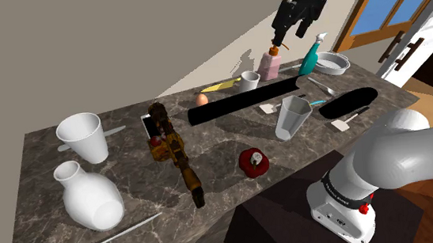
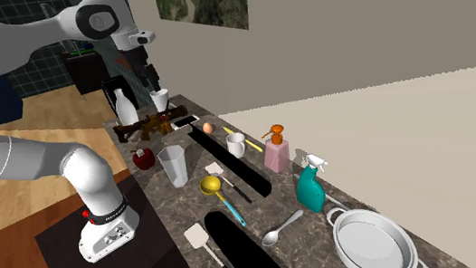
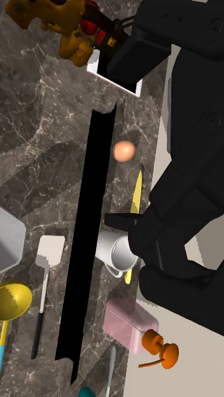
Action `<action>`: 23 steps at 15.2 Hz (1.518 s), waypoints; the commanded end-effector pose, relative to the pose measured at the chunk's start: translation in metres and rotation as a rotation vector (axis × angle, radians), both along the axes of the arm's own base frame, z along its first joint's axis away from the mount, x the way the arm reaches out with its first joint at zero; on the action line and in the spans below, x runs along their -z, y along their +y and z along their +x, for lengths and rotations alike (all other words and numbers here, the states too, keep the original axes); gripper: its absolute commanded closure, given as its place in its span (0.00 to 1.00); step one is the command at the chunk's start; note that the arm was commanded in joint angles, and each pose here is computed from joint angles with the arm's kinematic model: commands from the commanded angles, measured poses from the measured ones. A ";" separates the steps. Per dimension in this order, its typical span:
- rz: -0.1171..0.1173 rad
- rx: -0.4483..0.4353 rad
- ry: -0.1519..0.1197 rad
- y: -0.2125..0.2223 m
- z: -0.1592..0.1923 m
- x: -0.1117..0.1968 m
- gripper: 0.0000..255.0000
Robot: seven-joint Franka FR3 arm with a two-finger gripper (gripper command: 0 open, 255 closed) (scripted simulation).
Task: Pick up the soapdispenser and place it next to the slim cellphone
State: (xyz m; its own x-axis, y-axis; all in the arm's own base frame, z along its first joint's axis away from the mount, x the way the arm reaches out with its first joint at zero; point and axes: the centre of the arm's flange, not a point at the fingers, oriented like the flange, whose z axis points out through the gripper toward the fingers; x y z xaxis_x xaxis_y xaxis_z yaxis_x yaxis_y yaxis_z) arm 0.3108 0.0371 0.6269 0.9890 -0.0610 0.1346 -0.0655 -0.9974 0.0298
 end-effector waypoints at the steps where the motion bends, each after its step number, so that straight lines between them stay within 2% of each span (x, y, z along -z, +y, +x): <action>1: 0.000 0.000 0.000 0.000 0.000 0.000 0.00; 23: 0.016 0.080 0.022 -0.236 0.138 0.105 0.00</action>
State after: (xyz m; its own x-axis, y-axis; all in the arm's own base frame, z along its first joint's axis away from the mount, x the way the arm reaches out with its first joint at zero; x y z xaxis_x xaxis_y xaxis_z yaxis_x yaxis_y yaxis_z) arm 0.4429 -0.1863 0.5263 0.9840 -0.1385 0.1122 -0.1411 -0.9899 0.0153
